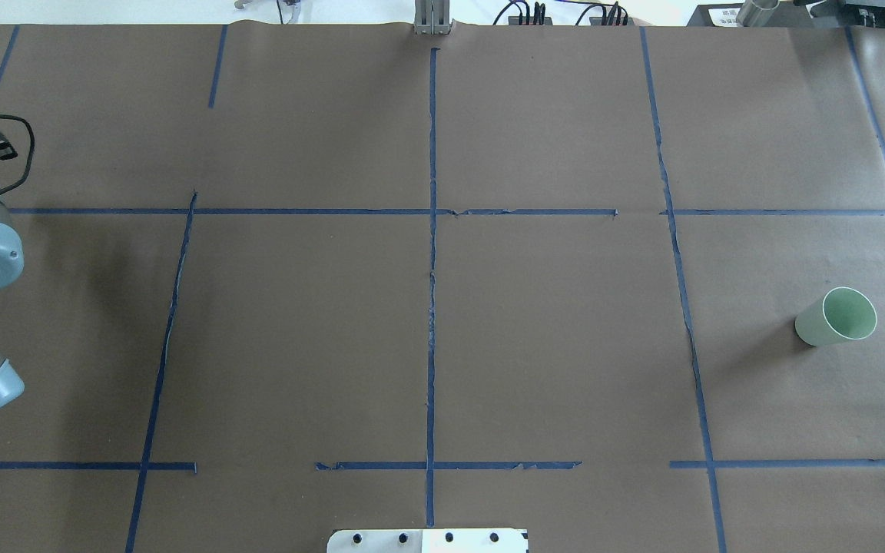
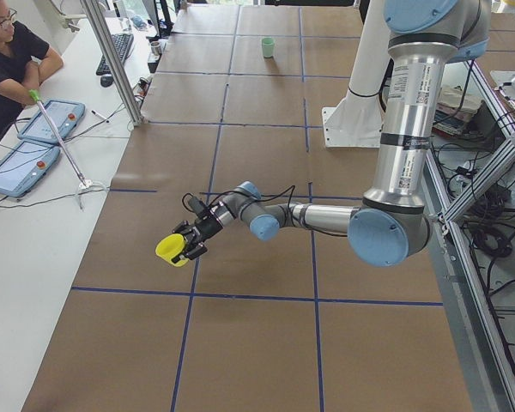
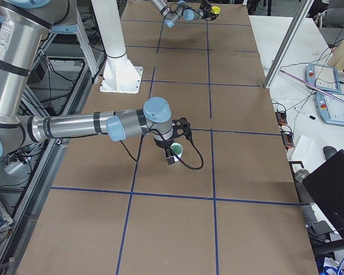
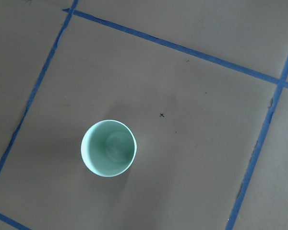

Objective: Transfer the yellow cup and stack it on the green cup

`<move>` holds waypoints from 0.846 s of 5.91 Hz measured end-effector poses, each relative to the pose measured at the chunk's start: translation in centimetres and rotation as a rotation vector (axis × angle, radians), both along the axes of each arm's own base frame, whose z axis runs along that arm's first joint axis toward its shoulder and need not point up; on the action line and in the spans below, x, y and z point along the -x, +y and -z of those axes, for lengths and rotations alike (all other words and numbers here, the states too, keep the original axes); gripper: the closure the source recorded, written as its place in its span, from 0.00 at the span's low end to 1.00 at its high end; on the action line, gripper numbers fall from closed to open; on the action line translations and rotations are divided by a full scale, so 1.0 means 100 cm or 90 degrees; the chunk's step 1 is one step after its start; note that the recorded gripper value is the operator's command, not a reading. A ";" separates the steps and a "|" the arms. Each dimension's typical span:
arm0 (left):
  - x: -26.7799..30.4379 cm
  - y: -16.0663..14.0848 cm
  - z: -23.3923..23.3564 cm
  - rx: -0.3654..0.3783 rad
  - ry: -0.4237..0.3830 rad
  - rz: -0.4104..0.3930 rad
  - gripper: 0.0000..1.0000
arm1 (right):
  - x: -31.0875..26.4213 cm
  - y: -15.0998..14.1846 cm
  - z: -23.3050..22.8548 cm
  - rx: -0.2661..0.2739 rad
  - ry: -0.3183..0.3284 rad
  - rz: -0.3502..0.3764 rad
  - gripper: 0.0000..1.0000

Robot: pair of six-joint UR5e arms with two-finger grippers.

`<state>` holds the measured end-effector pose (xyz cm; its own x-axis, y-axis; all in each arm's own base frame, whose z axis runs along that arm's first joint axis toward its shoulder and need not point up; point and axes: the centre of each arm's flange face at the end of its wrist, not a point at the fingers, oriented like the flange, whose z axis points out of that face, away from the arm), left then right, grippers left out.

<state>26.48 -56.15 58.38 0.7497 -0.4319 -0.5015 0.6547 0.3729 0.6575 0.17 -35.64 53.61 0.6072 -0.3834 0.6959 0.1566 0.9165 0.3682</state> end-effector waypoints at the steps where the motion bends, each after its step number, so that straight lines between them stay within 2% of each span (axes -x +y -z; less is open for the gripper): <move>1: -0.017 -0.008 0.038 -0.041 0.023 -0.115 0.93 | 0.014 -0.007 0.012 -0.029 -0.021 0.025 0.00; 2: -0.036 -0.010 0.083 -0.107 0.027 -0.228 0.94 | 0.036 -0.022 0.034 -0.049 -0.045 0.048 0.00; 3: -0.057 -0.006 0.133 -0.171 0.046 -0.333 0.92 | 0.058 -0.041 0.064 -0.054 -0.068 0.051 0.00; 5: -0.091 0.024 0.212 -0.296 0.134 -0.557 0.89 | 0.125 -0.076 0.141 -0.034 -0.121 0.051 0.00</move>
